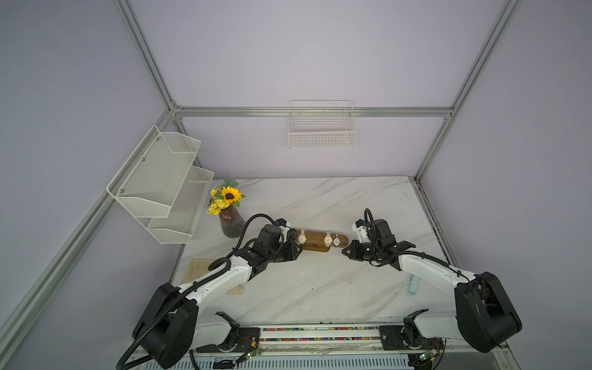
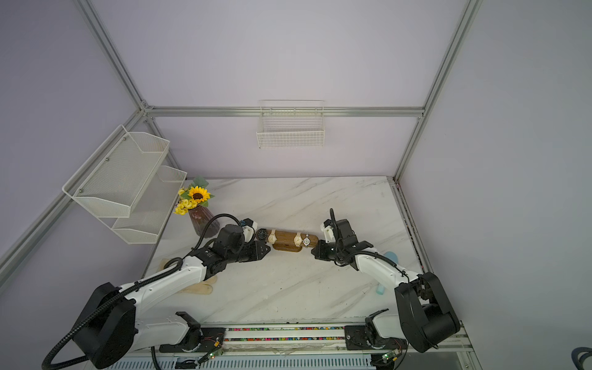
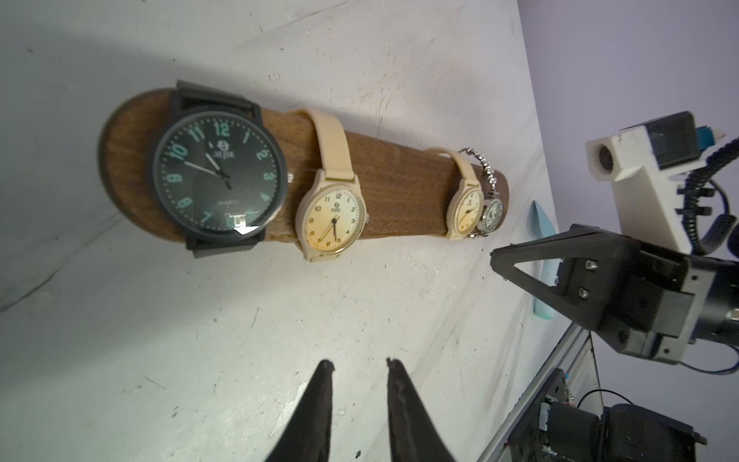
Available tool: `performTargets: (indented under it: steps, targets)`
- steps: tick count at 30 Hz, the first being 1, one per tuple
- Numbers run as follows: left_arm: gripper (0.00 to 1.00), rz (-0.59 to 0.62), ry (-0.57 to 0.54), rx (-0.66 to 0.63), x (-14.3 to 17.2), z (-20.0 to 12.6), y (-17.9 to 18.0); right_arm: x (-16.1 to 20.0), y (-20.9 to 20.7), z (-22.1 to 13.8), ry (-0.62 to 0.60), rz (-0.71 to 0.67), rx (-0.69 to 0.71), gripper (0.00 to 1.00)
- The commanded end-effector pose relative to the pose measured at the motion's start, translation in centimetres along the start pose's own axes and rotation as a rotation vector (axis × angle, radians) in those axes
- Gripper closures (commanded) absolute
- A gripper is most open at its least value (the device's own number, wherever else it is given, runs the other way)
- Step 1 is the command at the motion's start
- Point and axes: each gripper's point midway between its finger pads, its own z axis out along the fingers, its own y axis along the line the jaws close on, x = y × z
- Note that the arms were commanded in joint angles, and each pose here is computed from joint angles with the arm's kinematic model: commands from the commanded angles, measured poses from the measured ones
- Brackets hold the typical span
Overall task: Place watch on stand
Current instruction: Adjust the watch on the stand.
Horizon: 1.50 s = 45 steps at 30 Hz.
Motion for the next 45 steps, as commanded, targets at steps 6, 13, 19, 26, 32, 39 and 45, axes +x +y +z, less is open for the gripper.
performTargets:
  steps: [6, 13, 19, 26, 32, 39, 45]
  targets:
    - [0.8, 0.013, -0.048, -0.001, -1.6, 2.2, -0.2, -0.3, 0.4, 0.0, 0.001, -0.028, -0.003, 1.0]
    - [0.82, 0.026, -0.034, -0.014, -2.1, 3.8, -0.1, 0.0, 0.1, 0.2, 0.014, -0.031, 0.007, 1.0]
    - [0.81, 0.043, -0.054, -0.013, -3.4, 3.9, -0.7, 0.0, 0.0, 0.3, 0.016, -0.03, 0.008, 1.0]
    - [0.79, 0.067, -0.072, -0.034, -4.6, 4.0, -1.1, 0.0, -0.1, 0.3, 0.017, -0.035, 0.012, 1.0]
    - [0.78, 0.082, -0.082, -0.012, -5.6, 4.0, -2.2, 0.2, -0.2, 0.3, 0.02, -0.037, 0.014, 1.0]
    - [0.78, 0.09, -0.099, 0.005, -6.2, 3.1, -3.1, 0.1, -0.1, 0.3, 0.019, -0.044, 0.014, 1.0]
    - [0.78, 0.118, -0.103, -0.028, -6.6, 3.2, -2.3, 0.1, -0.1, 0.2, 0.02, -0.046, 0.016, 1.0]
